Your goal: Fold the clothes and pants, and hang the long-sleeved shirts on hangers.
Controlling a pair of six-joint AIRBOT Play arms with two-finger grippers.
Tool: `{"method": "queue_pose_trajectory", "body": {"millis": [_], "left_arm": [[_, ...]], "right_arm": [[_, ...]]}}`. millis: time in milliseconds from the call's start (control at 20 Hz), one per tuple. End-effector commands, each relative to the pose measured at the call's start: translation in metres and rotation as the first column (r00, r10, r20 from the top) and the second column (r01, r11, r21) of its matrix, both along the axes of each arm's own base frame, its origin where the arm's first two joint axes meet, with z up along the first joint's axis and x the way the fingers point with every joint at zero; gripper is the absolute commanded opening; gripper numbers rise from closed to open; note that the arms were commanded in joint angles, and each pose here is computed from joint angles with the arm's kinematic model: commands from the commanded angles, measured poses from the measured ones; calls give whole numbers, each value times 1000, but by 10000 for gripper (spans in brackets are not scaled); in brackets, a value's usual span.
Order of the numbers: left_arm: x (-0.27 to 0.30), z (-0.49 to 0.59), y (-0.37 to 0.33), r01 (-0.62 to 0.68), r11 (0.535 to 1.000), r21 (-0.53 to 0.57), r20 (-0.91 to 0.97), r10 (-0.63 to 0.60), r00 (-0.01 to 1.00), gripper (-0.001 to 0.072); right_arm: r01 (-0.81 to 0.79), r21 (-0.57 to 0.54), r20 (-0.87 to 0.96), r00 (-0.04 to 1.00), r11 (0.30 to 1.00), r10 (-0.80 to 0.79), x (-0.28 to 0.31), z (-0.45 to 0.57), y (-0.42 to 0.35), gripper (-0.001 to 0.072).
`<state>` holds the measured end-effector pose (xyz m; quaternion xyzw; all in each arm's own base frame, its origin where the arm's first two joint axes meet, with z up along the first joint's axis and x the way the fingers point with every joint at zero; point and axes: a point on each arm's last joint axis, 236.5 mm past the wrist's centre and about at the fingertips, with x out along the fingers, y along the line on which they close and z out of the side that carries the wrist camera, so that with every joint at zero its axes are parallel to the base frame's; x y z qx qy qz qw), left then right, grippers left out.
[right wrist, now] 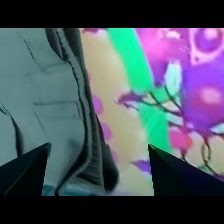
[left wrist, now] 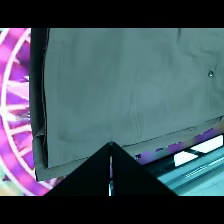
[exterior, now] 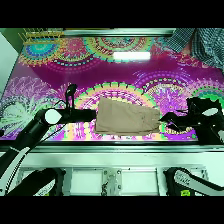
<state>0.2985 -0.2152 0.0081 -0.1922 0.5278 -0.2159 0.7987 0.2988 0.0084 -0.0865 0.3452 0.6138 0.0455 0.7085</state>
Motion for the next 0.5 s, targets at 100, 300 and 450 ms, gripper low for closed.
{"method": "queue_pose_trajectory", "body": {"millis": [100,300,450], "left_arm": [[-10,-12,-21,28,1000,-5,-31,-29,999,6],[-15,-31,-26,29,1000,8,-93,-28,995,5],[-18,-38,-31,13,1000,-17,-138,-15,990,5]], "right_arm": [[36,241,58,997,970,-51,32,-16,42,652],[-57,250,28,998,967,51,23,-26,79,650],[-116,227,39,993,967,110,21,-29,98,329]]}}
